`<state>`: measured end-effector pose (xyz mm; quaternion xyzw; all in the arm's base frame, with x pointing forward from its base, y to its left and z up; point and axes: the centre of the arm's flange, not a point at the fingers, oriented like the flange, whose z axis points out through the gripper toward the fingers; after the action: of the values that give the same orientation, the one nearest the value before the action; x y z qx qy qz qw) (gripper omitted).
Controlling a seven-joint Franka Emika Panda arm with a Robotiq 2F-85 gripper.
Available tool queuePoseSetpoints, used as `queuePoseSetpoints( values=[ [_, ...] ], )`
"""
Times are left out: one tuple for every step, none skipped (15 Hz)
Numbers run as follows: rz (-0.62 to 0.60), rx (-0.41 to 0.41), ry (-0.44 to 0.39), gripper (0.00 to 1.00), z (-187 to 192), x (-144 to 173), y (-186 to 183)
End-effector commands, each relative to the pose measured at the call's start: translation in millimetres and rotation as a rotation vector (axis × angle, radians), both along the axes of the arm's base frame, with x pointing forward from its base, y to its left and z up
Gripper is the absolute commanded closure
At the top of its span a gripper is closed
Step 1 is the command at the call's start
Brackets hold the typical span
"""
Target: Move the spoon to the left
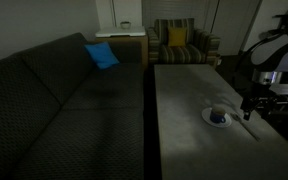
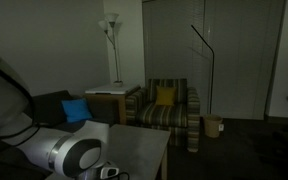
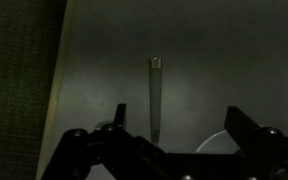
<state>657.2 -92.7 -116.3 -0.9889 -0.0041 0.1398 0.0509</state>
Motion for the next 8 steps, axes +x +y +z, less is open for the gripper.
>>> queuePoseSetpoints(
  values=[
    [0.084,-0.091,-0.023,0.00,-6.5,4.2,7.8],
    [0.078,-0.118,-0.020,0.00,-16.2,11.4,6.8],
    [0.081,-0.134,-0.022,0.00,-19.8,14.1,7.2],
    [0.081,-0.138,-0.025,0.00,-26.4,21.2,2.3],
    [0.081,-0.133,-0.031,0.00,-28.9,23.6,-0.5],
    [0.081,-0.112,-0.039,0.00,-28.8,14.6,3.5],
    [0.102,-0.077,-0.029,0.00,-29.5,5.5,8.5],
    [0.127,-0.039,-0.011,0.00,-37.2,4.2,9.8]
  ],
)
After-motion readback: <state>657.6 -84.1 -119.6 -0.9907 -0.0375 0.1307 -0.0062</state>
